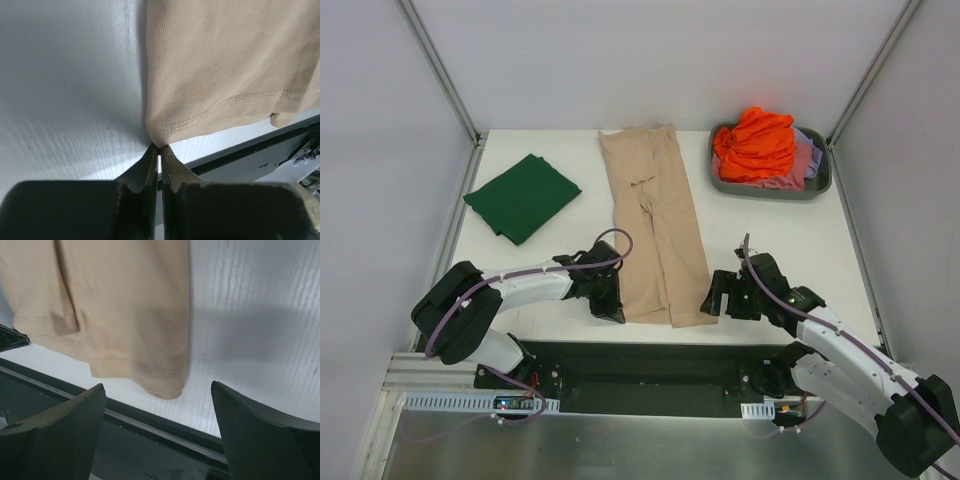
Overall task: Fold and stack the t-shirts
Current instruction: Grab the bottom of the folded rectangular tshirt with both arms
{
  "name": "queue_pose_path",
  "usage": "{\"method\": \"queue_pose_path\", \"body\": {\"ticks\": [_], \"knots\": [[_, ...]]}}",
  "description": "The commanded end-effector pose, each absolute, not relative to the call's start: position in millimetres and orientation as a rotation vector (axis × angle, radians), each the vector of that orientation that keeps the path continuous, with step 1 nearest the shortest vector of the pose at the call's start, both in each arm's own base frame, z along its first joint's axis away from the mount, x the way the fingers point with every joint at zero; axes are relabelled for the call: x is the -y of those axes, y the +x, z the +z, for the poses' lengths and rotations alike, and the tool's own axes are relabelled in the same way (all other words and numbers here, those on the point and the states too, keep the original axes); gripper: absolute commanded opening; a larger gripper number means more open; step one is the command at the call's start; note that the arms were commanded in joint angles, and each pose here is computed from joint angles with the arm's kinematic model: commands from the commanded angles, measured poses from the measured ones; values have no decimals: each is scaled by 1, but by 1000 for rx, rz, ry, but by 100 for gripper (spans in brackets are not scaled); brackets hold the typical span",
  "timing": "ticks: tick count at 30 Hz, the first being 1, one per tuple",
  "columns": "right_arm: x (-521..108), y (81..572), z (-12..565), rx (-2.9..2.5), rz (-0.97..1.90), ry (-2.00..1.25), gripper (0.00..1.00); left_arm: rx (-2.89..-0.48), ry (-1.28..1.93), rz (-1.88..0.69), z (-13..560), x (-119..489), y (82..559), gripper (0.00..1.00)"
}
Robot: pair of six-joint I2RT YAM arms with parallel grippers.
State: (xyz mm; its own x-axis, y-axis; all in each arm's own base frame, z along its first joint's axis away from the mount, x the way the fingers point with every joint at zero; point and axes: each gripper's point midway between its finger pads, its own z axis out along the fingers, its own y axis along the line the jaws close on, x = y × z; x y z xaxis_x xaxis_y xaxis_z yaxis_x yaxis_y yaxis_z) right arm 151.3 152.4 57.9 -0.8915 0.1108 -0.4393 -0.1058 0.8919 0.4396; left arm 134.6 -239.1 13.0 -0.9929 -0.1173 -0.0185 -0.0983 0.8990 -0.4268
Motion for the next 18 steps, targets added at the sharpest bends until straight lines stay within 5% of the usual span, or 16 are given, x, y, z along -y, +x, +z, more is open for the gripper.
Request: {"method": "queue_pose_path", "body": {"ticks": [1,18], "knots": [[-151,134,43,-2710,631,-17,85,-3034,-170,-555,-1,226,133,0],[-160,126,16,-2805,678,5,45,-3020,-203,-555,-1,216,124,0]]}}
